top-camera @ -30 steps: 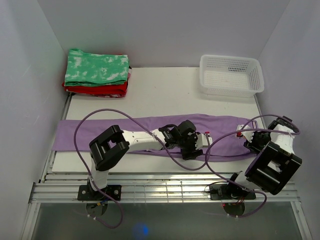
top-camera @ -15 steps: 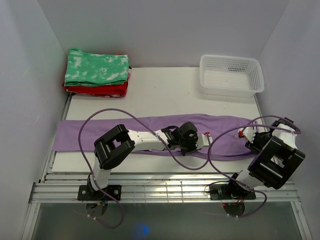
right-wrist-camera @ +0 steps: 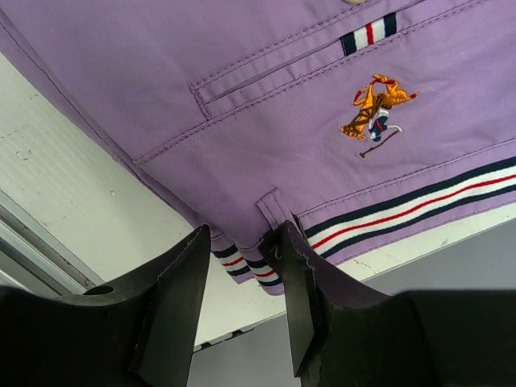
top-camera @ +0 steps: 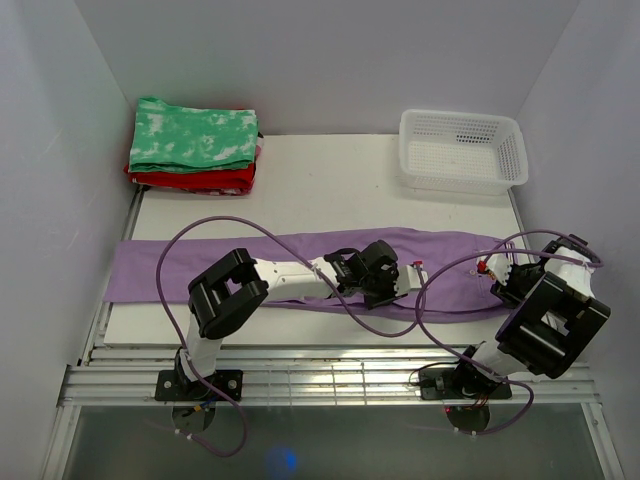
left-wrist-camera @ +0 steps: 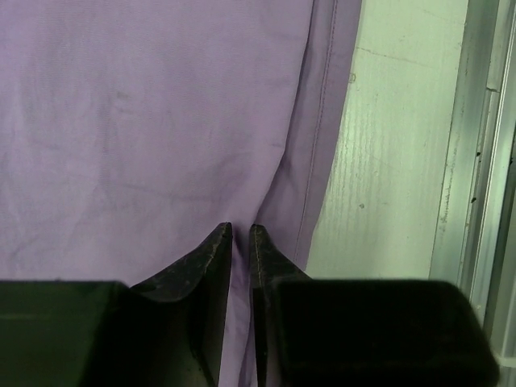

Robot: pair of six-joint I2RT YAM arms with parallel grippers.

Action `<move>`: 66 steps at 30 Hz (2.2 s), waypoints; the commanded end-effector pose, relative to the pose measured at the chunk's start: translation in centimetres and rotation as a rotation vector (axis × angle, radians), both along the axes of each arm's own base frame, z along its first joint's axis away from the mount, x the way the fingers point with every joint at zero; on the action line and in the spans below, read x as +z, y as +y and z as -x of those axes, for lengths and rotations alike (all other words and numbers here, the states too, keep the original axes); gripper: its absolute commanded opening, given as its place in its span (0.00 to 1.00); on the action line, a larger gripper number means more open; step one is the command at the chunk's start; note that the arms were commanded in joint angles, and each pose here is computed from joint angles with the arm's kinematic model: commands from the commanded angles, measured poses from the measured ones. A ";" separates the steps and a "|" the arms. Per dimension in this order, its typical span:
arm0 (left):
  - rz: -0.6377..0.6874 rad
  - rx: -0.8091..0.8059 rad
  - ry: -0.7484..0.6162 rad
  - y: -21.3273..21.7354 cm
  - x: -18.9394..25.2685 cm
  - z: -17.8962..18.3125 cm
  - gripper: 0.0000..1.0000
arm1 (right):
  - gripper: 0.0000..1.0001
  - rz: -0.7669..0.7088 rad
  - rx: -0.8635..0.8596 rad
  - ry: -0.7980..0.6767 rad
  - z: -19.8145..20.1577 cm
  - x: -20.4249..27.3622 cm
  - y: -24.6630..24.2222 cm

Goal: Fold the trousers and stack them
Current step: Fold the trousers

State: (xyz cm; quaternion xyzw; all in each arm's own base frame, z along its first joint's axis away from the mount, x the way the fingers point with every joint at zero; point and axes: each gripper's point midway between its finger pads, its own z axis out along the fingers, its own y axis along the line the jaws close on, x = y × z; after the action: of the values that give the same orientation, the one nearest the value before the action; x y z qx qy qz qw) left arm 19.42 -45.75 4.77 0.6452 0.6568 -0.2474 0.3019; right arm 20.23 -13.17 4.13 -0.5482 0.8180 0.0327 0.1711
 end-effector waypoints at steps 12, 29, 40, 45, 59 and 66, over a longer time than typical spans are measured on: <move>0.127 -0.132 0.066 -1.4 7.2 2.8 0.00 | 0.45 0.030 -0.044 -0.034 -1.6 1.4 -1.8; -0.144 -0.121 0.313 2.4 -4.6 5.3 0.00 | 0.44 -0.087 -0.150 -0.023 -2.2 4.3 -0.7; -0.151 -0.070 0.284 3.3 -4.7 3.3 0.07 | 0.45 -0.439 -0.421 0.027 -5.8 5.1 4.7; -0.166 -0.051 0.290 4.0 -5.0 3.4 0.07 | 0.45 -0.491 -0.542 0.089 -7.8 4.4 7.2; -0.050 0.113 0.422 4.3 -1.3 0.4 0.20 | 0.35 -0.083 -0.451 0.215 0.8 -3.9 1.2; 0.254 0.158 0.381 4.7 12.3 -4.7 0.64 | 0.35 -0.129 -0.411 0.179 -0.2 -4.1 1.9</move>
State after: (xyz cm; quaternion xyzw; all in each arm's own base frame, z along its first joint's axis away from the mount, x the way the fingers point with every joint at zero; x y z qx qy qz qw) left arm 20.89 -40.81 6.34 0.5217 0.7484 -0.3708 0.1739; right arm 20.94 -9.18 1.72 -0.3197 0.9232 0.1357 0.1649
